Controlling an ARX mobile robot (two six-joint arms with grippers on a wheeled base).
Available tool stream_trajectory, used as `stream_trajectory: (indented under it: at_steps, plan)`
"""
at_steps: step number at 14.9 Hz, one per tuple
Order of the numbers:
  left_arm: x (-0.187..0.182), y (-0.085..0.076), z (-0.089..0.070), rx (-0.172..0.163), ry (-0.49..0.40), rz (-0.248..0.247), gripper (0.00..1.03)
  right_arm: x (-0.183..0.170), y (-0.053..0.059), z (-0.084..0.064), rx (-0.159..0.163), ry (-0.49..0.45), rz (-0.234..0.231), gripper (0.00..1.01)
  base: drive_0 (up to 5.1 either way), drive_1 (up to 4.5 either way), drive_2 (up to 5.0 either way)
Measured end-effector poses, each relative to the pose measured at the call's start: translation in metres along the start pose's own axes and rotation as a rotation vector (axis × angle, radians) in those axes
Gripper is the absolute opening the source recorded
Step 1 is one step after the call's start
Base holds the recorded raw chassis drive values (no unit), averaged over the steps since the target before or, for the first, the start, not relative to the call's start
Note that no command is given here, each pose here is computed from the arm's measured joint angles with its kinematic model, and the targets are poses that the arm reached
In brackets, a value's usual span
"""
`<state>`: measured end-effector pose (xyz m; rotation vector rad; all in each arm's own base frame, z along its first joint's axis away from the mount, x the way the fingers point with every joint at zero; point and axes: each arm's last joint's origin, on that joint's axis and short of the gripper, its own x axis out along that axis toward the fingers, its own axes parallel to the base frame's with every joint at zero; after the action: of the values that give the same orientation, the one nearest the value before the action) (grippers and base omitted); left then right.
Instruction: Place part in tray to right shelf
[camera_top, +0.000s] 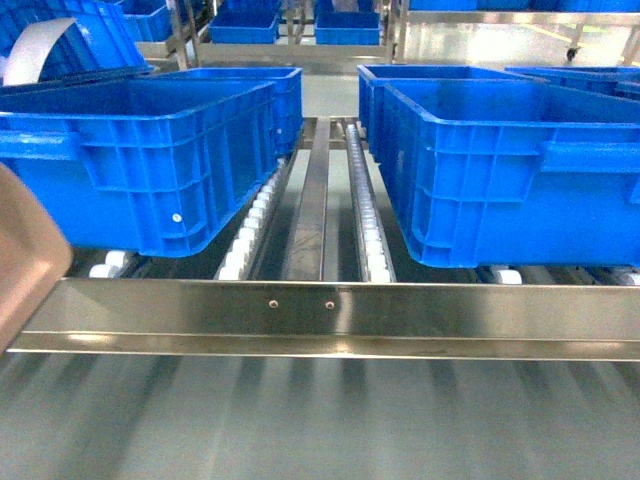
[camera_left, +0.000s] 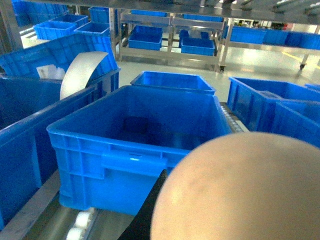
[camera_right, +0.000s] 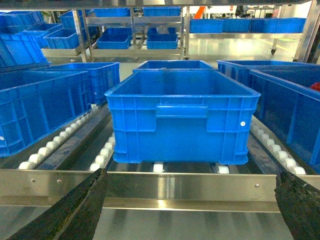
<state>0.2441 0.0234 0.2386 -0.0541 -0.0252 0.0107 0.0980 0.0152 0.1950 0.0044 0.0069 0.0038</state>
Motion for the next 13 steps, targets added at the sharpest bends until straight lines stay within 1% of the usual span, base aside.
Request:
stream_trajectory:
  at_steps: [1,2,3,4,5,6,7,8,9,13]
  plan:
    - [-0.013,-0.004,-0.008,0.019,-0.002,-0.012,0.12,0.000,0.000,0.000,0.000,0.001,-0.001,0.98,0.0,0.00,0.0]
    - [-0.024,-0.007,-0.022,0.028,0.034,-0.020,0.12,0.000,0.000,0.000,0.000,0.000,0.000,0.98,0.0,0.00,0.0]
    - [-0.034,-0.008,-0.035,0.029,0.066,-0.017,0.12,0.000,0.000,0.000,0.000,0.001,-0.001,0.98,0.0,0.00,0.0]
    - [-0.046,-0.010,-0.041,0.034,0.060,-0.006,0.12,0.000,0.000,0.000,0.000,0.000,0.000,0.98,0.0,0.00,0.0]
    - [-0.054,-0.017,-0.040,0.042,0.035,0.008,0.12,0.000,0.000,0.000,0.000,0.001,-0.001,0.98,0.0,0.00,0.0]
    - [-0.062,-0.022,-0.044,0.040,0.030,-0.023,0.12,0.000,0.000,0.000,0.000,0.000,0.000,0.98,0.0,0.00,0.0]
    - [-0.069,-0.021,-0.049,0.040,0.044,-0.024,0.12,0.000,0.000,0.000,0.000,0.001,-0.001,0.98,0.0,0.00,0.0]
    - [-0.081,-0.019,-0.056,0.040,0.051,-0.004,0.12,0.000,0.000,0.000,0.000,0.000,0.000,0.98,0.0,0.00,0.0]
    - [-0.089,-0.019,-0.057,0.040,0.039,-0.010,0.12,0.000,0.000,0.000,0.000,0.001,-0.001,0.98,0.0,0.00,0.0]
    - [-0.104,-0.019,-0.065,0.040,0.049,-0.009,0.12,0.000,0.000,0.000,0.000,0.001,-0.001,0.98,0.0,0.00,0.0]
